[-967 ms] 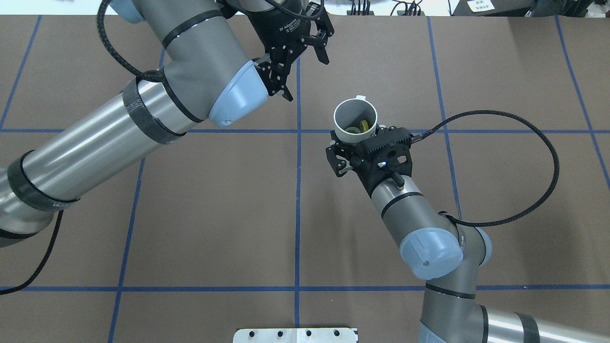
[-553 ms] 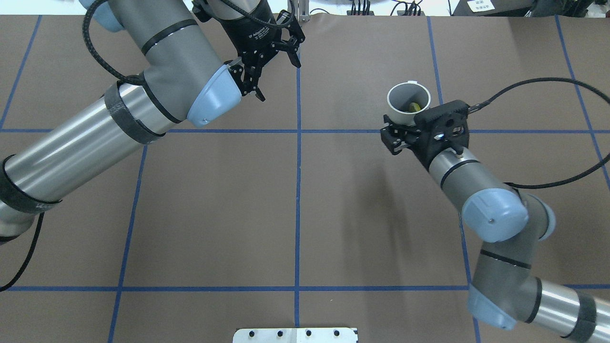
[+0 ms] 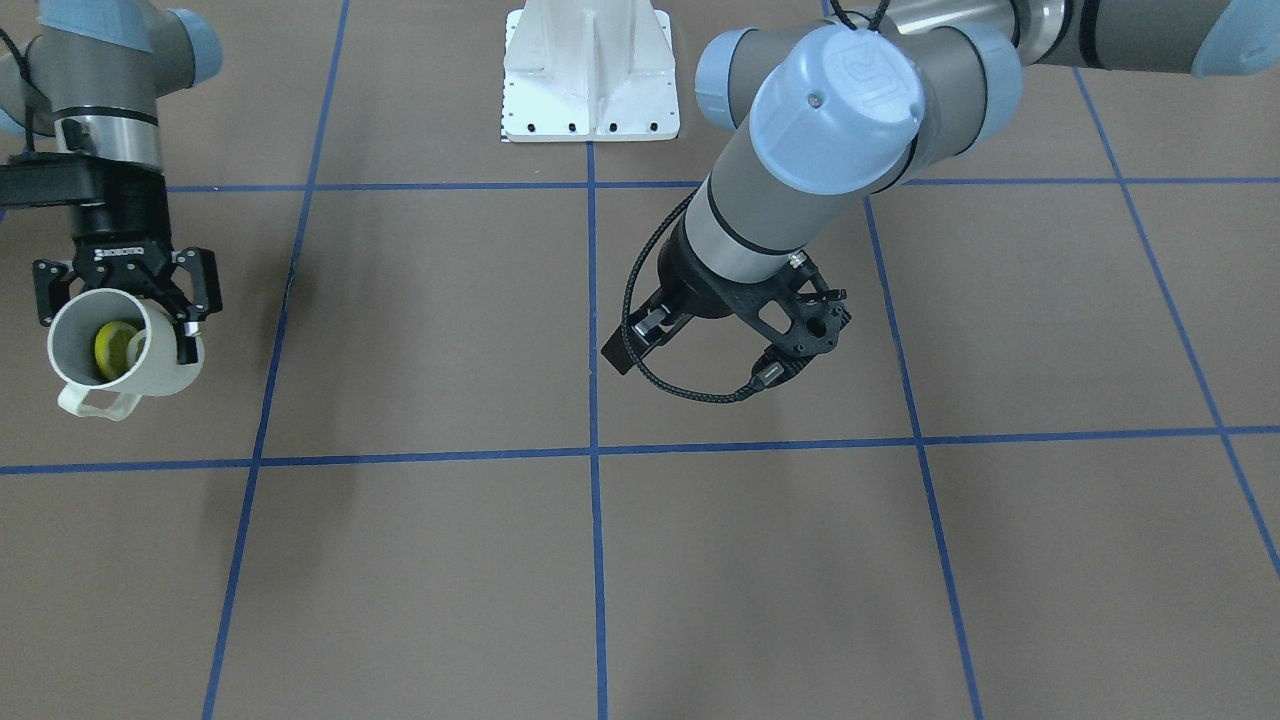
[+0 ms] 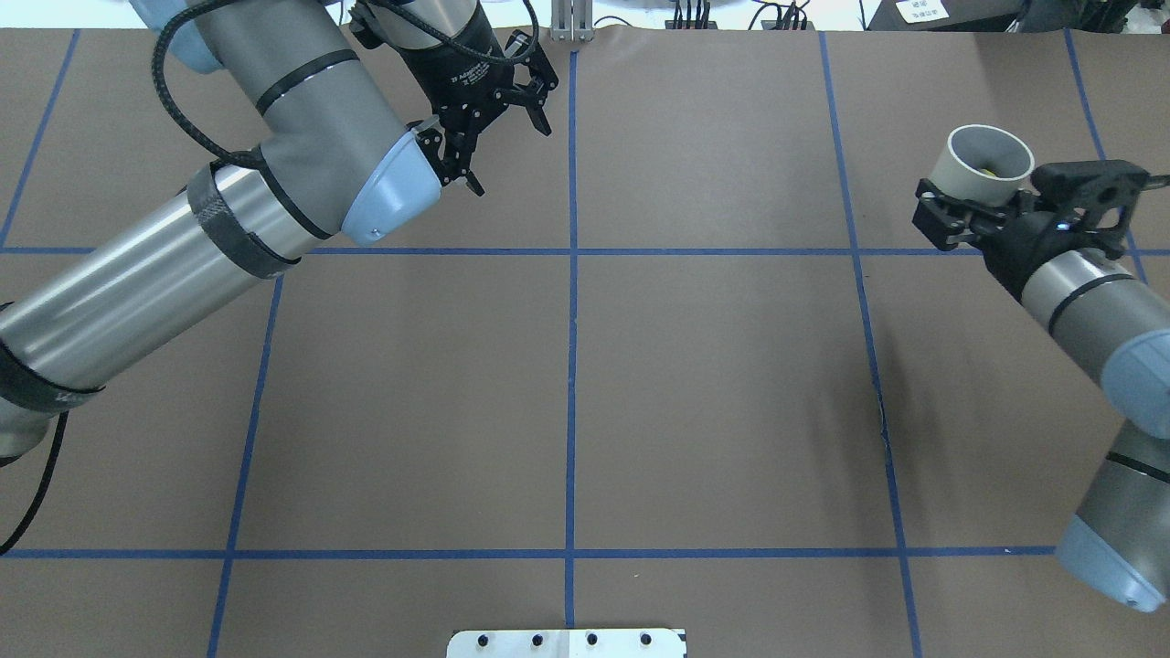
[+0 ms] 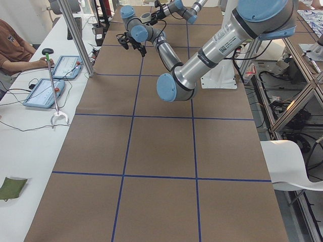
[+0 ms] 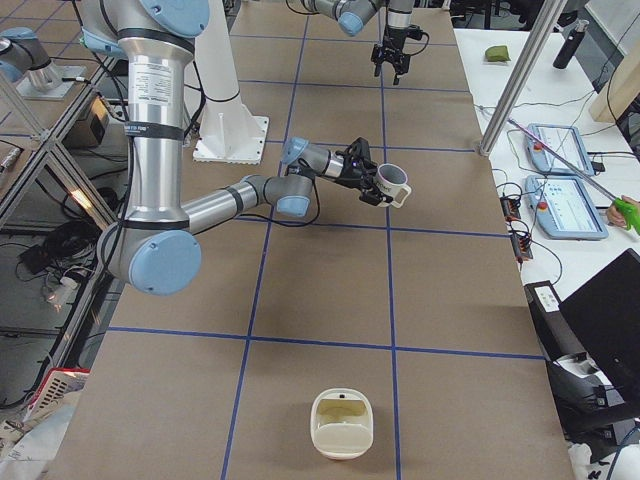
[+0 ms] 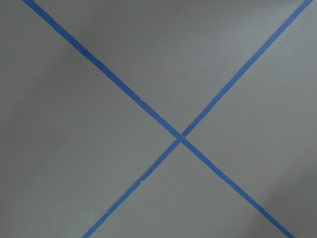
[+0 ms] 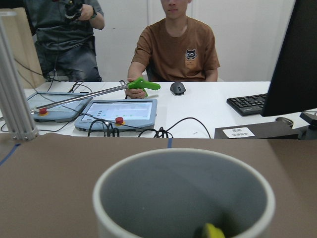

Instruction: Left arm hands cup to right arm to dump lemon

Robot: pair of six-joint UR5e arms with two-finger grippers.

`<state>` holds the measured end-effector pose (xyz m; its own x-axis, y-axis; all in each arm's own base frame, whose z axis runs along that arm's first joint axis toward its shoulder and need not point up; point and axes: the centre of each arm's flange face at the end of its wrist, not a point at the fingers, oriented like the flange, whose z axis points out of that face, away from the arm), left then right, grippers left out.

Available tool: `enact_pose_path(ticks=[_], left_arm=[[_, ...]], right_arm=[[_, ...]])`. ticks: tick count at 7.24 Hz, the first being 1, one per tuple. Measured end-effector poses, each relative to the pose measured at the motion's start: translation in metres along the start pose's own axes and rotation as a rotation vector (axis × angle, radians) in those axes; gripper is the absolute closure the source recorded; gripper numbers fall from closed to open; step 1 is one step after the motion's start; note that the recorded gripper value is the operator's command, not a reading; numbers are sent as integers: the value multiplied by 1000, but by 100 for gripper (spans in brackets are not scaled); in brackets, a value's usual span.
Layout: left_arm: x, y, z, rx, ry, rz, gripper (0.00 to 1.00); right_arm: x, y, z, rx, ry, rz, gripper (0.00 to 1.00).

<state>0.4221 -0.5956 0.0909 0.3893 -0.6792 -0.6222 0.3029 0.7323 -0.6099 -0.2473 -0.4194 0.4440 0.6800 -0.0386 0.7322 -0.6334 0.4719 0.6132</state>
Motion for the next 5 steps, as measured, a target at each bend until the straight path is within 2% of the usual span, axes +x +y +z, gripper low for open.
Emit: enact_pose_path(ticks=[2, 4, 5], left_arm=[[0, -4, 1, 17, 0, -3, 0], [1, -4, 2, 23, 0, -4, 0], [1, -4, 2, 24, 0, -4, 0]], right_arm=[[89, 12, -21, -17, -5, 105, 96], [180, 20, -30, -56, -10, 257, 96], [230, 16, -36, -73, -12, 330, 100]])
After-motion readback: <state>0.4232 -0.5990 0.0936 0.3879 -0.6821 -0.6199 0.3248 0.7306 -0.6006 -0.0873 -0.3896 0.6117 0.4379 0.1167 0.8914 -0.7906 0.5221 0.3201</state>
